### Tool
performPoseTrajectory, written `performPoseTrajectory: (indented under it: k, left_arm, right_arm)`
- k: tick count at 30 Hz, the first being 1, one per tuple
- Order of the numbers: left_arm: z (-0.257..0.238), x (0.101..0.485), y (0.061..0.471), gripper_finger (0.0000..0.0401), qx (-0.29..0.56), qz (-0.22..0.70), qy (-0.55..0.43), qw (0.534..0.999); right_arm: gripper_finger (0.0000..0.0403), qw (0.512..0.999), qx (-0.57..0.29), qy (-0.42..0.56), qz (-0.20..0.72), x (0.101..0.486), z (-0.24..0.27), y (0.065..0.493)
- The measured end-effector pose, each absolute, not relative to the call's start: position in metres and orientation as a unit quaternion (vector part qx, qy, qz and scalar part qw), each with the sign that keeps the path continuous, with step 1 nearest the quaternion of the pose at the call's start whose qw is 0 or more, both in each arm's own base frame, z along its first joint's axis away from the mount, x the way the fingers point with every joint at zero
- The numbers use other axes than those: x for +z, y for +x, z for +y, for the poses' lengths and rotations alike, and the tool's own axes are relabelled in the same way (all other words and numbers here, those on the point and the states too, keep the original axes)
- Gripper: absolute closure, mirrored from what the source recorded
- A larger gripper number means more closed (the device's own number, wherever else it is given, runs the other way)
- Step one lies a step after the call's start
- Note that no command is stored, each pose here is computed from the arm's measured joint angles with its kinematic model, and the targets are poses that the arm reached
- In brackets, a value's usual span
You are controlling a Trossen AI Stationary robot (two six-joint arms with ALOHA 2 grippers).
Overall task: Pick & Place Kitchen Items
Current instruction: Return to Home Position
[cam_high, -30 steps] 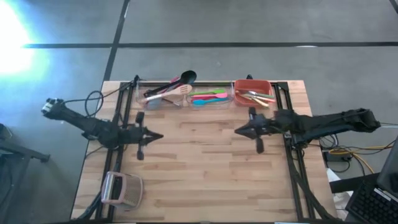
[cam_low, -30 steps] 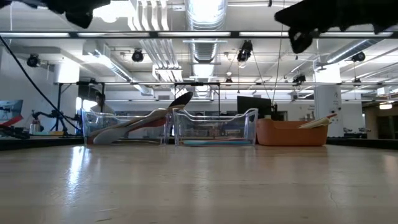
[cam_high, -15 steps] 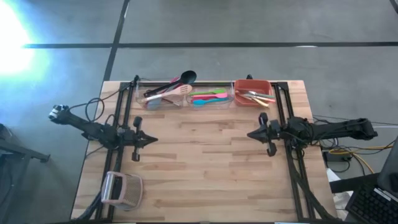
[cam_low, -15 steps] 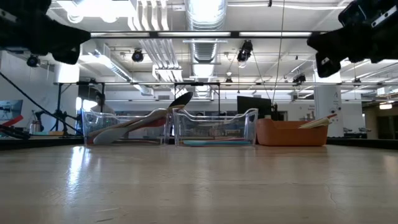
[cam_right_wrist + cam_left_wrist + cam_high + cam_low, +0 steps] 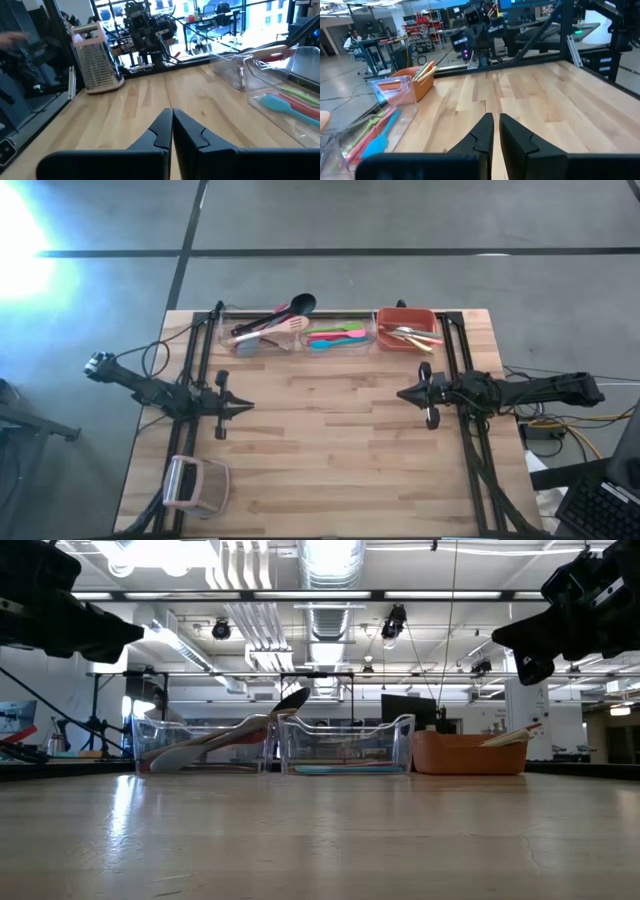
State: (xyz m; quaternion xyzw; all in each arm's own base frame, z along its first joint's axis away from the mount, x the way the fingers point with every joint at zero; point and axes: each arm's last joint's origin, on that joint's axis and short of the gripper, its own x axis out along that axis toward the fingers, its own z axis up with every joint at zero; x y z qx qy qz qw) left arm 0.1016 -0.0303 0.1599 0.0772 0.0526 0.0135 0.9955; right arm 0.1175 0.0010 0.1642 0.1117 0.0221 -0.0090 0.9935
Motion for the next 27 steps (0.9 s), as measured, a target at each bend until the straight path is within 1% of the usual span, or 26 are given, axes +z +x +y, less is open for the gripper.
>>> performPoseTrajectory:
  k: [7,14,19,24,25,27]
  left_arm:
    - [-0.029,0.16,0.101,0.0371,0.015,0.039,0.07,0.997]
    - [-0.02,0.168,0.096,0.0367,0.053,-0.005,0.05,0.997]
    - [-0.006,0.171,0.095,0.0371,0.119,-0.02,0.044,0.992]
    - [0.01,0.171,0.095,0.0367,0.204,-0.019,0.045,0.978]
    - [0.013,0.171,0.094,0.0367,0.219,-0.017,0.045,0.974]
    - [0.017,0.171,0.094,0.0367,0.242,-0.016,0.045,0.969]
  right_arm:
    - [0.0394,0.994,-0.009,0.112,0.02,0.165,0.001,0.117]
    - [0.0394,0.994,-0.005,0.112,-0.014,0.171,0.001,0.11]
    - [0.0394,0.994,-0.005,0.112,-0.015,0.171,0.001,0.108]
    - [0.0394,0.993,-0.023,0.112,0.027,0.162,-0.002,0.103]
    - [0.0394,0.993,-0.028,0.112,0.025,0.162,-0.004,0.101]
    - [0.0394,0.993,-0.033,0.113,-0.01,0.167,-0.007,0.098]
